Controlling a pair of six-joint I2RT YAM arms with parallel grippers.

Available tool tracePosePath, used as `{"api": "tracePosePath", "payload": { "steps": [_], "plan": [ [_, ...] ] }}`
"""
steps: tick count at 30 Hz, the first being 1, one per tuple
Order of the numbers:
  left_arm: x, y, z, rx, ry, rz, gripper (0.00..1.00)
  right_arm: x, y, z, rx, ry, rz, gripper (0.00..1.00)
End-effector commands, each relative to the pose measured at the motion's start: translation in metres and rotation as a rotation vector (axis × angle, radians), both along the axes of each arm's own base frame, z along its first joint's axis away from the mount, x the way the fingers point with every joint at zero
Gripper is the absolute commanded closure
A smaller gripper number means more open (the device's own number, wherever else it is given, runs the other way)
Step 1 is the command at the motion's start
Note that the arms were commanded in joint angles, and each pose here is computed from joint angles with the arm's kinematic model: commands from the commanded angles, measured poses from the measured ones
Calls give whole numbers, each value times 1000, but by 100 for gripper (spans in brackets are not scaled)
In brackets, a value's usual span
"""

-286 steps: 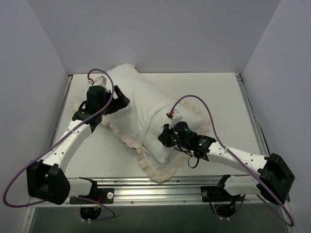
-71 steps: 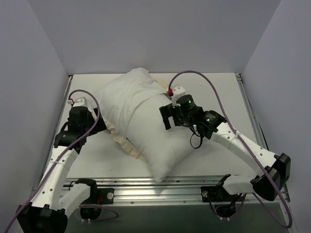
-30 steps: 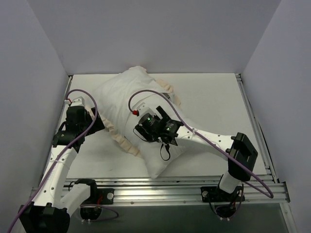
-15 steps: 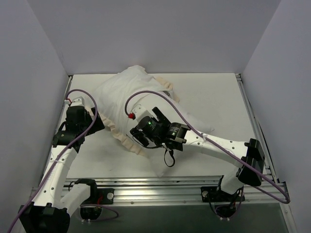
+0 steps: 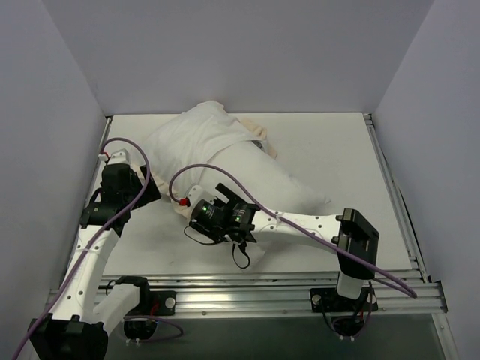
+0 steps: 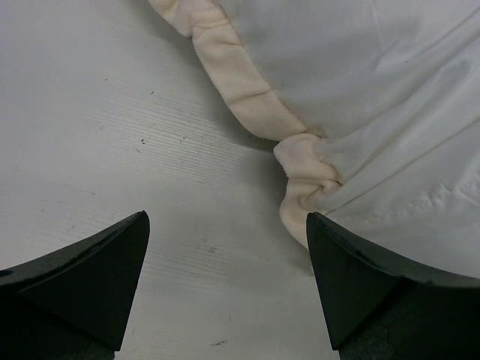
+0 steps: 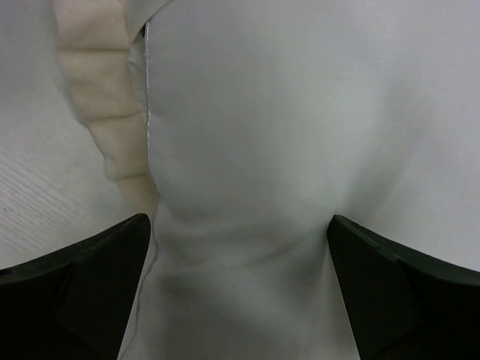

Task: Remove the pillowcase from the pillow

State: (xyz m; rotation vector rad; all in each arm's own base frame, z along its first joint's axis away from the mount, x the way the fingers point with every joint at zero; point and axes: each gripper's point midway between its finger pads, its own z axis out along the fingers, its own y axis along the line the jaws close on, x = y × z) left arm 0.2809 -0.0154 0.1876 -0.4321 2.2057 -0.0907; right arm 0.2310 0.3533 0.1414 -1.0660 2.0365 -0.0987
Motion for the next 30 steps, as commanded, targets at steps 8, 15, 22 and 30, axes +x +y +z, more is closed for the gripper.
{"api": "tracePosePath", "payload": {
  "steps": [8, 15, 22, 30],
  "plan": [
    [7, 2, 17, -2, -61, 4, 6, 34, -23, -60, -181, -49, -128, 0],
    [9, -5, 15, -21, -60, -29, 6, 48, -46, -87, -223, -5, -212, 67],
    [16, -17, 10, -77, -42, -61, 6, 51, -15, -31, -14, 14, -163, 100],
    [30, -29, -2, -290, -58, 92, 6, 61, -19, 51, 227, -15, -154, 100]
  ]
}}
